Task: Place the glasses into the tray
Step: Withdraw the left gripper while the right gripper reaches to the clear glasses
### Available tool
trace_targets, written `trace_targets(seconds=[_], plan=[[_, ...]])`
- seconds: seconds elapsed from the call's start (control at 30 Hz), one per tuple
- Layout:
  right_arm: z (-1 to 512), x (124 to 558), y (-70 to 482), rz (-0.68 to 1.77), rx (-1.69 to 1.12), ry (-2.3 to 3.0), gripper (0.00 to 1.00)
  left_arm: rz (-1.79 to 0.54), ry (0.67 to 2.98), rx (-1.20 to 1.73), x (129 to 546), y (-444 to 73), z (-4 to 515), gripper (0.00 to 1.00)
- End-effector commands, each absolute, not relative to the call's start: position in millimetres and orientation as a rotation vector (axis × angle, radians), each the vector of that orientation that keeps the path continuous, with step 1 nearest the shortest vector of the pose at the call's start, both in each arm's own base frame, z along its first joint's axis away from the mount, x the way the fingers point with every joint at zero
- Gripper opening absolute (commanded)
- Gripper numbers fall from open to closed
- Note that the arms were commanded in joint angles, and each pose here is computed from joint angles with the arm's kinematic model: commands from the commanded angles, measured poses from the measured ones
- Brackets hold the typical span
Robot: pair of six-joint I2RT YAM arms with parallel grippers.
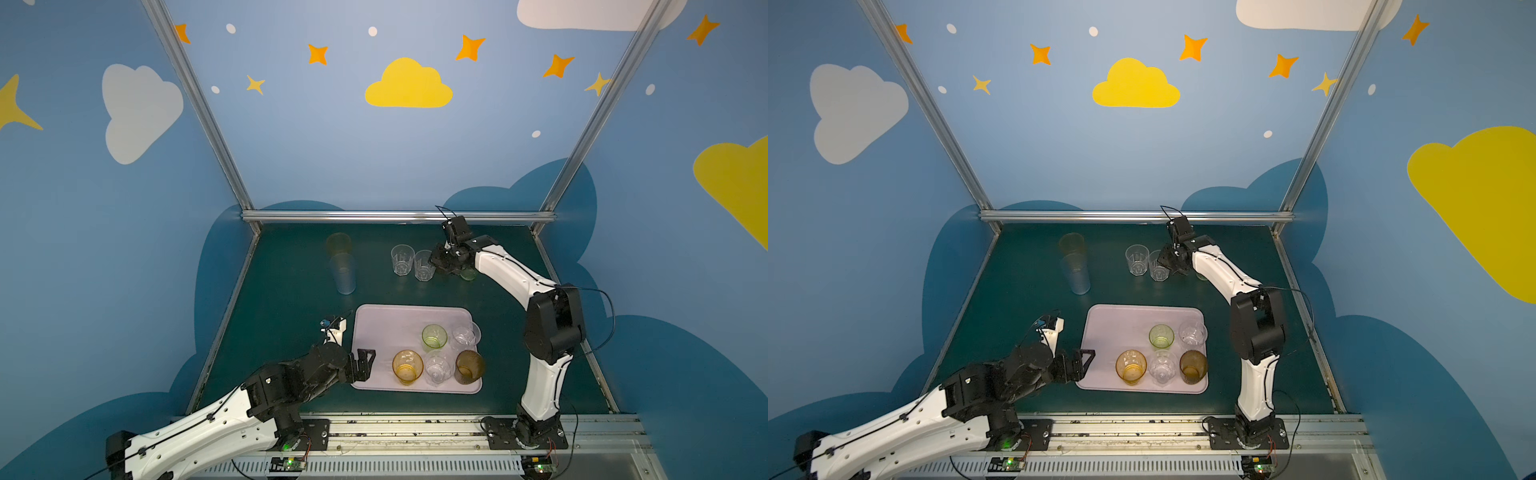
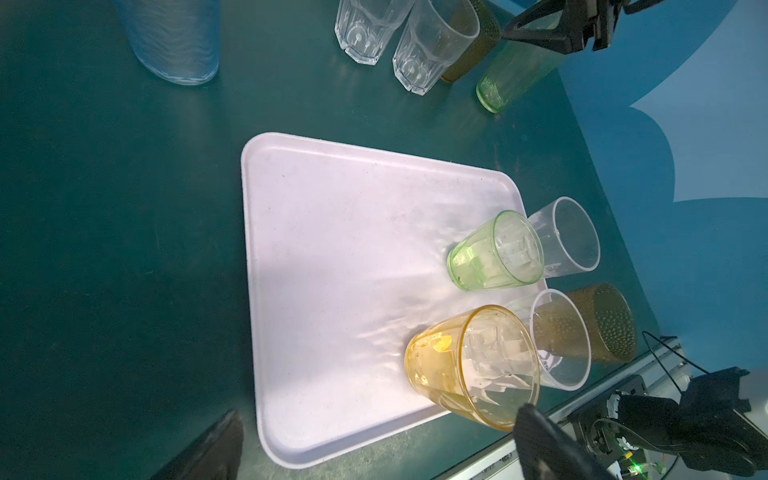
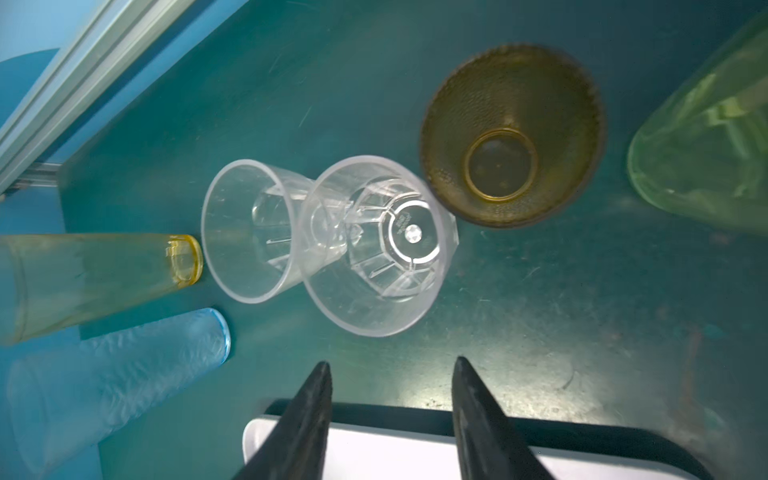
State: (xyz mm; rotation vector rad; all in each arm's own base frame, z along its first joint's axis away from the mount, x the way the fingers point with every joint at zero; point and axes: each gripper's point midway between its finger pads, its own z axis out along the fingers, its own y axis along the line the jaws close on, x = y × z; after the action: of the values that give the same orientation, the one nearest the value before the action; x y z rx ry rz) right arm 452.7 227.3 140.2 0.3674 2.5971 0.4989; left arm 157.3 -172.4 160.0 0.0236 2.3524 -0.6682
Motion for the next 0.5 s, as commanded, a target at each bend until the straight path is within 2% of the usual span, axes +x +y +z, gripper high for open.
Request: trace_targets(seconds=[0.0,0.47], plan=[[138.5,457.0,216.4,0.423,0.405,2.591,0.47,-0.644,2.366,0.010,156.2,-166.4,153.8,1.00],[121.0,467.8,225.2,0.451,0.396,2.623,0.38,-0.647,2.374,-0.008,155.4,-165.4,150.1,1.00]])
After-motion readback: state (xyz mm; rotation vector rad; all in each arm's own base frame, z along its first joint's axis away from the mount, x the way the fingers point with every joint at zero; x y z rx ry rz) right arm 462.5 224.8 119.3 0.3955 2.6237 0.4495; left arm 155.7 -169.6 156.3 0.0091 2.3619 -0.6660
